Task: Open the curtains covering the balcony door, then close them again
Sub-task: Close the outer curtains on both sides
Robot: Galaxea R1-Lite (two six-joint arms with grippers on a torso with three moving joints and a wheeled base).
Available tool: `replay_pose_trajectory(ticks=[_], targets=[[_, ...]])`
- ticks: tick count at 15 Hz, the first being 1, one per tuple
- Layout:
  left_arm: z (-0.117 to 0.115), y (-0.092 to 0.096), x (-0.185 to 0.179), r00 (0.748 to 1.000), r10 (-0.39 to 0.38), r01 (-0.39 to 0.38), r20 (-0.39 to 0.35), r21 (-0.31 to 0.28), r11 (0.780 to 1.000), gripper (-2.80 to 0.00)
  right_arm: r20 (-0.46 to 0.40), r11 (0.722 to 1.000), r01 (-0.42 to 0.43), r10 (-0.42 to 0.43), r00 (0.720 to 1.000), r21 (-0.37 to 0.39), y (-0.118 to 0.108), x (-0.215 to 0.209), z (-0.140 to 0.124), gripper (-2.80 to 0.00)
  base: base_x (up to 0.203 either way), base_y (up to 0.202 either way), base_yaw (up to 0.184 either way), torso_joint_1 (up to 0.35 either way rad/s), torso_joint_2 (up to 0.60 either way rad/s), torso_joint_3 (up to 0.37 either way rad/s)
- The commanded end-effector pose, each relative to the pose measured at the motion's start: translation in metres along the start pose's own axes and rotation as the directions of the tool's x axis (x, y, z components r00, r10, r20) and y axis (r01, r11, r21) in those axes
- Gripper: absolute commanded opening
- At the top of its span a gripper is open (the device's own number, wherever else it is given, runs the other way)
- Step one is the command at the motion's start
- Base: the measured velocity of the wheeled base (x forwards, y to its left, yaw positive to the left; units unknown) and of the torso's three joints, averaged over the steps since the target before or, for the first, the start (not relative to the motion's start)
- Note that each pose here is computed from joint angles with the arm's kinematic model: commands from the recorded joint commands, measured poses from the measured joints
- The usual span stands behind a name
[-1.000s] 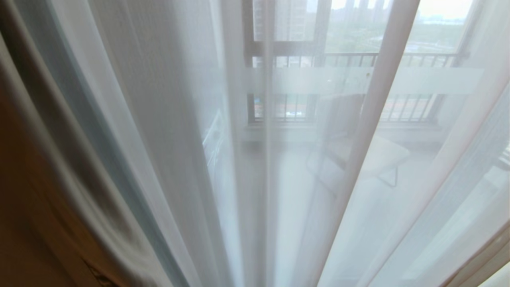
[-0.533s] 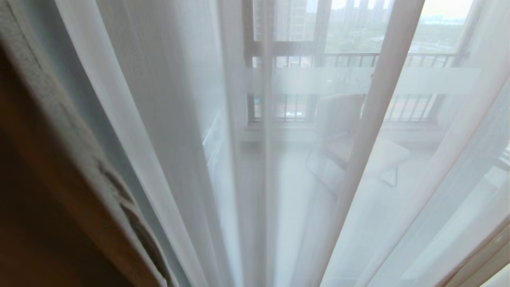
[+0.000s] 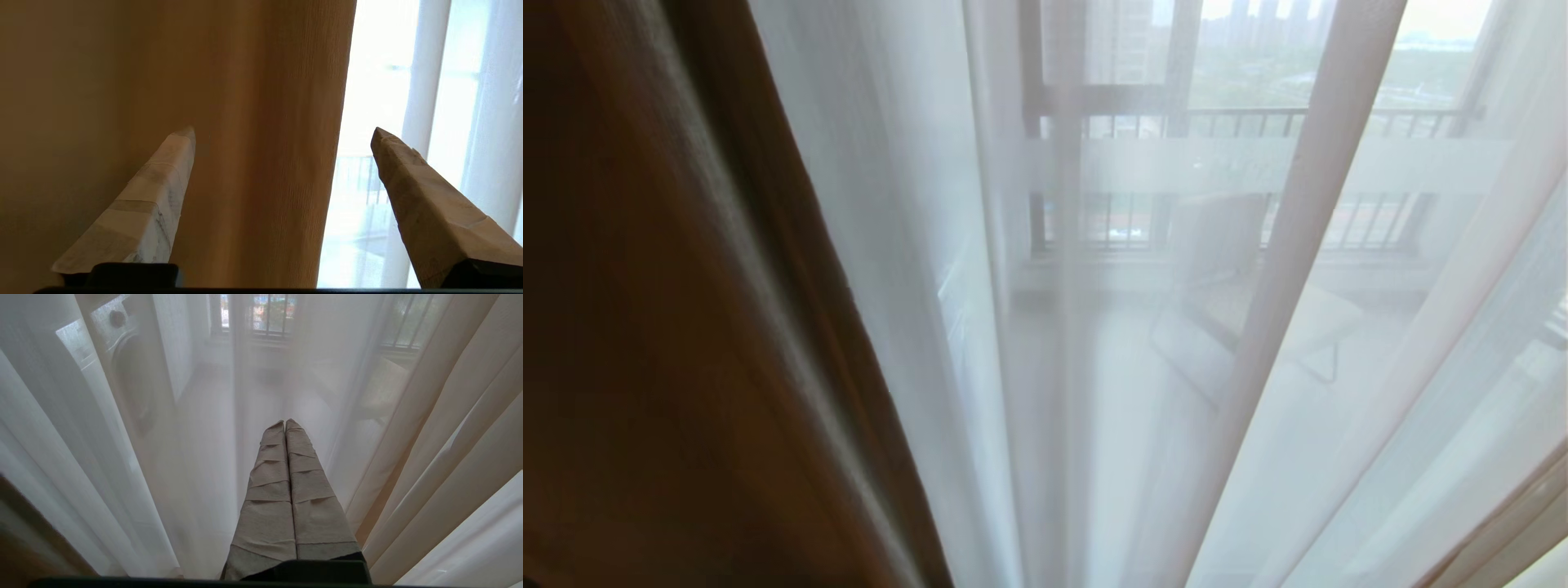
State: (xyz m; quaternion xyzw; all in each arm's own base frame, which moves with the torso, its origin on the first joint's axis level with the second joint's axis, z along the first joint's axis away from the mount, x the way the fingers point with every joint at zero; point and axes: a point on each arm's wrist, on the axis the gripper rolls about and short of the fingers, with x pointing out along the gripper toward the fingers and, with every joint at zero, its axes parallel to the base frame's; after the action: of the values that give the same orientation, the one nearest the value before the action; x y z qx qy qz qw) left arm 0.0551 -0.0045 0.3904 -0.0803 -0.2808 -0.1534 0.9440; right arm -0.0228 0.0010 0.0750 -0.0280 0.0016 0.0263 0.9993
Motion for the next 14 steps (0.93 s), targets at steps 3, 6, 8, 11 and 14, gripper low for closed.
replay_pose_trajectory(ticks=[3,6,8,11,14], targets=[[-0.002,-0.018,-0.065,1.000,0.014,-0.015,-0.025,-0.028,0.999,0.00,0.000,1.000,-0.001,0.001,1.000,-0.001,0.000,0.000,0.000,-2.80,0.000,0.000,0.000,0.000,0.00,0.000],[-0.007,-0.017,-0.068,0.999,0.021,-0.023,-0.043,-0.040,0.999,0.00,0.000,1.000,-0.001,0.001,1.000,-0.001,0.000,0.000,0.000,-2.80,0.000,0.000,0.000,0.000,0.00,0.000],[-0.010,-0.017,-0.068,0.998,0.023,-0.025,-0.052,-0.043,0.999,0.00,0.000,1.000,-0.001,0.001,1.000,-0.001,0.000,0.000,0.000,-2.80,0.000,0.000,0.000,0.000,0.00,0.000],[-0.015,-0.016,-0.070,0.997,0.030,-0.033,-0.065,-0.045,0.998,-2.80,0.000,1.000,-0.001,0.001,1.000,-0.001,0.000,0.000,0.000,-2.80,0.000,0.000,0.000,0.000,0.00,0.000],[-0.027,-0.013,-0.074,0.993,0.056,-0.061,-0.101,-0.053,0.997,-2.80,0.000,1.000,-0.001,0.001,1.000,-0.001,0.000,0.000,0.000,-2.80,0.000,0.000,0.000,0.000,0.00,0.000]])
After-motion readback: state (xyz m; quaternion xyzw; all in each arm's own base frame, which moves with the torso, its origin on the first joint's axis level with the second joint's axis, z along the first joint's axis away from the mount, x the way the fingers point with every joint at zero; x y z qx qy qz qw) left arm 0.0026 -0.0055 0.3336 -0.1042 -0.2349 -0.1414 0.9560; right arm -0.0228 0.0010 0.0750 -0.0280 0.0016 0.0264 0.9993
